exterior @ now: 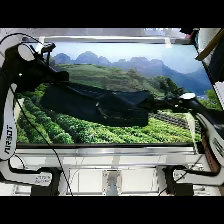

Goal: Fold the clothes and pants, and hang the long-sleeved shirts on hangers.

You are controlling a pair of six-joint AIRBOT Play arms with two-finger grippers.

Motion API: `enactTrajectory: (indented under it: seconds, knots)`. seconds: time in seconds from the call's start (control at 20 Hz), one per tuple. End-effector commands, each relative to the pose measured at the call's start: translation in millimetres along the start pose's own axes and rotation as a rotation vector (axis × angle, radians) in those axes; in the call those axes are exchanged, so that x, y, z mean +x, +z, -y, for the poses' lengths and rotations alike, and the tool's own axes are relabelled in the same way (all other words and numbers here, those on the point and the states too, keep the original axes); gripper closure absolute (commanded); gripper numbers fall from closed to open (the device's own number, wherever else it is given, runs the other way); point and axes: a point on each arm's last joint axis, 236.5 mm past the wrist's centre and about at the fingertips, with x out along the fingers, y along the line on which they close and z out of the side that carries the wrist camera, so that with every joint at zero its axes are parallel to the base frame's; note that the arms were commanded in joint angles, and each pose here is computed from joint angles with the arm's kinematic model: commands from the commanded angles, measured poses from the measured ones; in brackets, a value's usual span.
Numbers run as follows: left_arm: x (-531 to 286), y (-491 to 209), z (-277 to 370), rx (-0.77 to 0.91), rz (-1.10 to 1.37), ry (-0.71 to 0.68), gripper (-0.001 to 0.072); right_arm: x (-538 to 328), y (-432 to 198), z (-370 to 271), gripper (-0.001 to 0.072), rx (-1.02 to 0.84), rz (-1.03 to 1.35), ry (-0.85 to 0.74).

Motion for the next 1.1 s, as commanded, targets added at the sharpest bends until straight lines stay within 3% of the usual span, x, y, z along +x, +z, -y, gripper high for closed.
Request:
enactTrajectory:
  seconds: [0.0,0.15,0.25,0.45,0.65,0.75,1.05]
  knots:
    - [20.3,-17.4,41.5,0.054,-0.063,-0.069,0.0685,-75.1,-36.1,-3.4,0.0662,0.004,-0.023,-0.134]
    - [61.8,-56.8,100.4,0.149,-0.161,-0.136,0.0685,-152.4,-47.0,17.1,0.0662,0.068,0.046,-0.439]
    - [95.8,-76.1,148.7,0.221,-0.147,-0.180,0.0686,-185.2,-25.4,-7.5,0.0662,0.029,0.168,-0.505]
    - [141.1,-82.2,258.2,0.332,0.015,-0.301,0.0685,-190.5,12.2,-60.4,0.0663,-0.038,0.274,-0.489]
    - [176.0,-74.3,335.7,0.213,0.172,-0.452,0.0685,-135.7,33.3,-81.7,0.0663,-0.095,0.224,-0.450]
    - [195.7,-70.7,346.0,0.122,0.201,-0.480,0.0685,-104.8,37.7,-84.5,0.0663,-0.115,0.190,-0.445]
    - [229.0,-71.8,334.1,0.088,0.180,-0.448,0.0686,-50.0,43.1,-105.4,0.0662,-0.192,0.177,-0.401]
